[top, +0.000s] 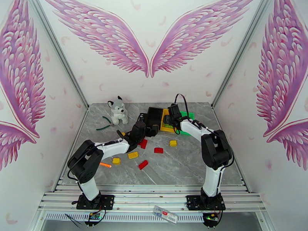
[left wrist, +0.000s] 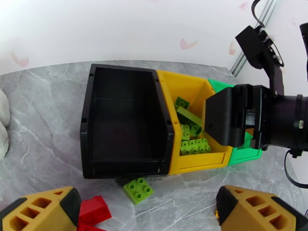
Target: Sort the legos into containers by color
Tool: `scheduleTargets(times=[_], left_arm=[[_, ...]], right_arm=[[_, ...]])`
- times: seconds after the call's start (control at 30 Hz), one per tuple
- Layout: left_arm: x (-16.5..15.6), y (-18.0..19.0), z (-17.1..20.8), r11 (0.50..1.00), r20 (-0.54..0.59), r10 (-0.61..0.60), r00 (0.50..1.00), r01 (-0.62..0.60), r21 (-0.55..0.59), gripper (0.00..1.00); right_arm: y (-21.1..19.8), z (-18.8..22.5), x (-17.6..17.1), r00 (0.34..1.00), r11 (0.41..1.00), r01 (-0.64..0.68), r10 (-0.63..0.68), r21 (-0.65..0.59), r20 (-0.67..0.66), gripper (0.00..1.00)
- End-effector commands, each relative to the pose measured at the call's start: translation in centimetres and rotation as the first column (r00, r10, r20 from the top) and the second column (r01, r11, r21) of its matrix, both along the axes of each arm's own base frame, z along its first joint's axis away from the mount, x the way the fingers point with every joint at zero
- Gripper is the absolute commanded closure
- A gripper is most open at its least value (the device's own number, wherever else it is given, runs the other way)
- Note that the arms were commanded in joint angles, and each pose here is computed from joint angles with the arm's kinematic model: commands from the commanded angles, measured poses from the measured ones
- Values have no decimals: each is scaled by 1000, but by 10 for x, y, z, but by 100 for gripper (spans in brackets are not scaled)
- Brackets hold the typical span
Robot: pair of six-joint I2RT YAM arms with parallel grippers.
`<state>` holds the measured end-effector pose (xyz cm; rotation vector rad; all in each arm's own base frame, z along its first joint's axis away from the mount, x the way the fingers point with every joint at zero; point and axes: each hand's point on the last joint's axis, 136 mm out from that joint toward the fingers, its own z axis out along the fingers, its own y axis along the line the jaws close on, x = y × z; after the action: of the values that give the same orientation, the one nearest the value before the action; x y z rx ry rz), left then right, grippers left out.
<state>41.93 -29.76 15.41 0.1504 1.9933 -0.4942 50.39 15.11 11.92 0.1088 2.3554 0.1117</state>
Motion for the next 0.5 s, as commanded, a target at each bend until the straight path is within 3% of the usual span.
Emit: scheduleTargets(times=[0.0, 0.47], left_arm=[[0, 19, 13, 999, 24, 50, 998, -50, -1, 1], [-12, 70, 6, 987, 1, 157, 988, -156, -39, 1]], right_arm=[[21, 10, -15, 997, 997, -79, 79, 9, 5, 37], [104, -26, -48, 948, 951, -308, 306, -11, -83, 37]])
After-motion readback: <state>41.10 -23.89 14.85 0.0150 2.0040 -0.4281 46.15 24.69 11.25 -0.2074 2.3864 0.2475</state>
